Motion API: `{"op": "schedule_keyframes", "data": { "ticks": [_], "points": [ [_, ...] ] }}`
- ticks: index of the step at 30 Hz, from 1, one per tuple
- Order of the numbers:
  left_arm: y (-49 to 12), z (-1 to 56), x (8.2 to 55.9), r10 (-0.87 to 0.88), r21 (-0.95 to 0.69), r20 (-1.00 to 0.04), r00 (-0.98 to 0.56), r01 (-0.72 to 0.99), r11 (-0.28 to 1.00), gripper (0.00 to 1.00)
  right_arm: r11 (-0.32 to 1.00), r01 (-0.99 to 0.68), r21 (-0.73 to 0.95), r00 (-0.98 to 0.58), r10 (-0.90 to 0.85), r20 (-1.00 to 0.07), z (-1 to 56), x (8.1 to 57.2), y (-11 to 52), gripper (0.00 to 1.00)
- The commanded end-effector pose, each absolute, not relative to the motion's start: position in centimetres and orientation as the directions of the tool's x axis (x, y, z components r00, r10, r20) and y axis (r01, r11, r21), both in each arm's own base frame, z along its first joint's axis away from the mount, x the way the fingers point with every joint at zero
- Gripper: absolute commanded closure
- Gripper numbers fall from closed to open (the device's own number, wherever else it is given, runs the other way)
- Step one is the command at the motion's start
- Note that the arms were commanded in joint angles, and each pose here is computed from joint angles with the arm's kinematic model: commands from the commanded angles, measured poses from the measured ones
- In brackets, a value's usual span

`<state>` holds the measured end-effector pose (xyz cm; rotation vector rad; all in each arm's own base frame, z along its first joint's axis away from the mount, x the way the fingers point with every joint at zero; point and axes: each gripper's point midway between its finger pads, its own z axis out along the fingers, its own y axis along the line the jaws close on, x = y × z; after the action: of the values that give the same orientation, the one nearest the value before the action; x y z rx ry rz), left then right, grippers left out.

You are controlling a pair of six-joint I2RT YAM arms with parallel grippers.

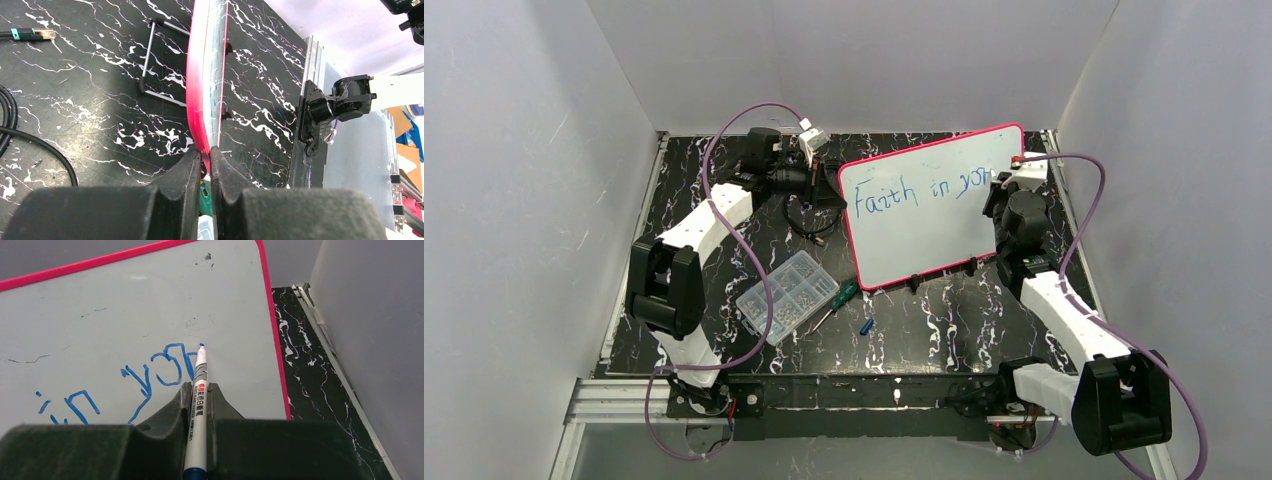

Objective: Write a sentence on the whiteboard

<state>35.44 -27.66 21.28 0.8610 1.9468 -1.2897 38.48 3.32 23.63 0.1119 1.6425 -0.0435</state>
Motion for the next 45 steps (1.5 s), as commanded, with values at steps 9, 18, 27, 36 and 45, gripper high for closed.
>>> {"op": "schedule_keyframes", "data": {
  "ticks": [9, 18, 27, 36, 45],
  "points": [
    [-27.9, 24.2, 34.1, 0.169, -0.473, -0.838, -0.519, 0.845, 0.25, 1.0, 0.993, 0.091, 0.073, -0.02, 0.075, -0.997, 25.1, 38.4, 3.2, 0.99],
    [-27.9, 24.3, 34.0, 0.168, -0.473, -0.839, -0.518, 0.846, 0.248, 1.0, 0.989, 0.135, 0.064, -0.088, 0.076, -0.993, 22.1, 36.8, 2.3, 0.99],
    [-27.9, 24.5, 34.0, 0.166, -0.469, -0.841, -0.514, 0.847, 0.248, 1.0, 0.986, 0.161, 0.05, -0.052, 0.059, -0.997, 23.9, 37.8, 1.8, 0.99],
    [-27.9, 24.5, 34.0, 0.167, -0.468, -0.841, -0.514, 0.848, 0.248, 1.0, 0.99, 0.135, 0.049, 0.001, 0.049, -0.999, 26.7, 39.5, 2.3, 0.99],
    [-27.9, 24.4, 34.0, 0.167, -0.469, -0.841, -0.514, 0.848, 0.248, 1.0, 0.988, 0.143, 0.053, -0.041, 0.06, -0.997, 24.6, 38.6, 2.1, 0.99]
  ]
}}
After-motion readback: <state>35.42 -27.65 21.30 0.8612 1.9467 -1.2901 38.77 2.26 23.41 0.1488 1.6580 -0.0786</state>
